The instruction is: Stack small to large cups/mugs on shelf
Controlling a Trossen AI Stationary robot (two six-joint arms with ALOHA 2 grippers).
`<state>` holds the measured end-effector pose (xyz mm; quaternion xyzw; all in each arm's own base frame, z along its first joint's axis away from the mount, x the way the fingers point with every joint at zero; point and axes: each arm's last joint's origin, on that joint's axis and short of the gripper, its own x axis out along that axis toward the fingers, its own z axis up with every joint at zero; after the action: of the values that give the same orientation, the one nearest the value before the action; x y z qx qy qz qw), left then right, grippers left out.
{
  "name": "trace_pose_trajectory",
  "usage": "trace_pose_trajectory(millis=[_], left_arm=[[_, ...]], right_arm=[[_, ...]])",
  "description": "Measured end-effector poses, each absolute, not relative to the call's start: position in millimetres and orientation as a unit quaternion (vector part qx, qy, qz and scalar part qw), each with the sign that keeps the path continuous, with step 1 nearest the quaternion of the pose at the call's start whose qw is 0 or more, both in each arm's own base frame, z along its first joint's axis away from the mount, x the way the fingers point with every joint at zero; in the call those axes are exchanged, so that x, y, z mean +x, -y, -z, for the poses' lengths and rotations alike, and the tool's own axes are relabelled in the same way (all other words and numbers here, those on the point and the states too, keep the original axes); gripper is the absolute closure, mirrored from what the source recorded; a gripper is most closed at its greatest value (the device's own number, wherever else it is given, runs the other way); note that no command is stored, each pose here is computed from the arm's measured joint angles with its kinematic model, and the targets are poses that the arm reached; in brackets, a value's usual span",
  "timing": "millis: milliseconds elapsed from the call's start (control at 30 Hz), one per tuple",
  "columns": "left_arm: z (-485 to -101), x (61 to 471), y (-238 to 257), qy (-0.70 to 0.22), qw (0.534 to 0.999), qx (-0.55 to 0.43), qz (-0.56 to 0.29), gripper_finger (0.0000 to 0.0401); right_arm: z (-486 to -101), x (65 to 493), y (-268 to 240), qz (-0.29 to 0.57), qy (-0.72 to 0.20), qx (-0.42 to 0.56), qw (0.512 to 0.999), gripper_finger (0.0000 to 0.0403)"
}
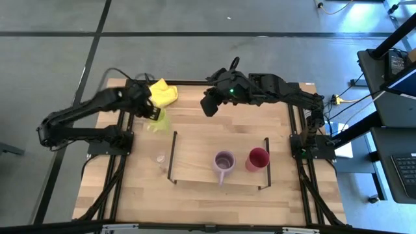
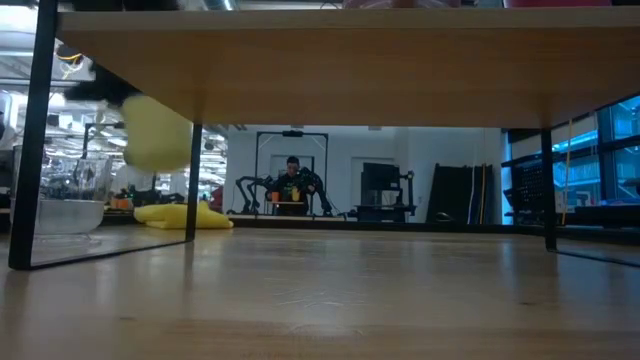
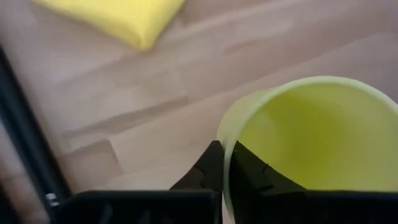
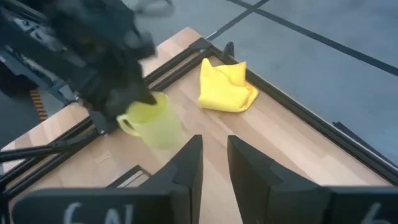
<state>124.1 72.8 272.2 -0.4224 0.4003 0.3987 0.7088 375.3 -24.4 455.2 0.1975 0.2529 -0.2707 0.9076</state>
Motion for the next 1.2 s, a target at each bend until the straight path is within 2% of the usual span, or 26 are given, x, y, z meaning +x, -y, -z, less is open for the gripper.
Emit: trace_pose_trajectory(millis=[200, 333, 533, 767, 1000, 1200], left_arm=[[-356.4, 115.7, -63.6, -0.311, 0.753, -0.432, -0.387, 0.0399], [-383.9, 116.5, -52.3, -0.269, 0.772, -0.444, -0.368, 0.0399], [-393.7, 142.6, -32.5, -0.28, 0.772, -0.456, -0.344, 0.04], [-408.3, 202.2, 5.6, -0.287, 0.771, -0.449, -0.348, 0.04], [-389.9, 266.4, 40.6, -0.327, 0.716, -0.467, -0.403, 0.04], [-374.4, 306.4, 82.5, -0.317, 0.681, -0.507, -0.424, 0.0397]], right_arm=[[-473.7, 354.6, 30.1, 0.304, -0.219, 0.195, 0.907, 0.0327], [-486.3, 331.5, 18.6, 0.334, -0.205, 0.193, 0.9, 0.0327], [-510.2, 276.7, -4.7, 0.4, -0.161, 0.188, 0.883, 0.0327], [-517.6, 221.1, -16.6, 0.427, -0.179, 0.173, 0.869, 0.0327], [-526.8, 188.5, -22.5, 0.396, -0.172, 0.163, 0.887, 0.0327], [-528.4, 163.9, -21.1, 0.373, -0.175, 0.164, 0.897, 0.0327]])
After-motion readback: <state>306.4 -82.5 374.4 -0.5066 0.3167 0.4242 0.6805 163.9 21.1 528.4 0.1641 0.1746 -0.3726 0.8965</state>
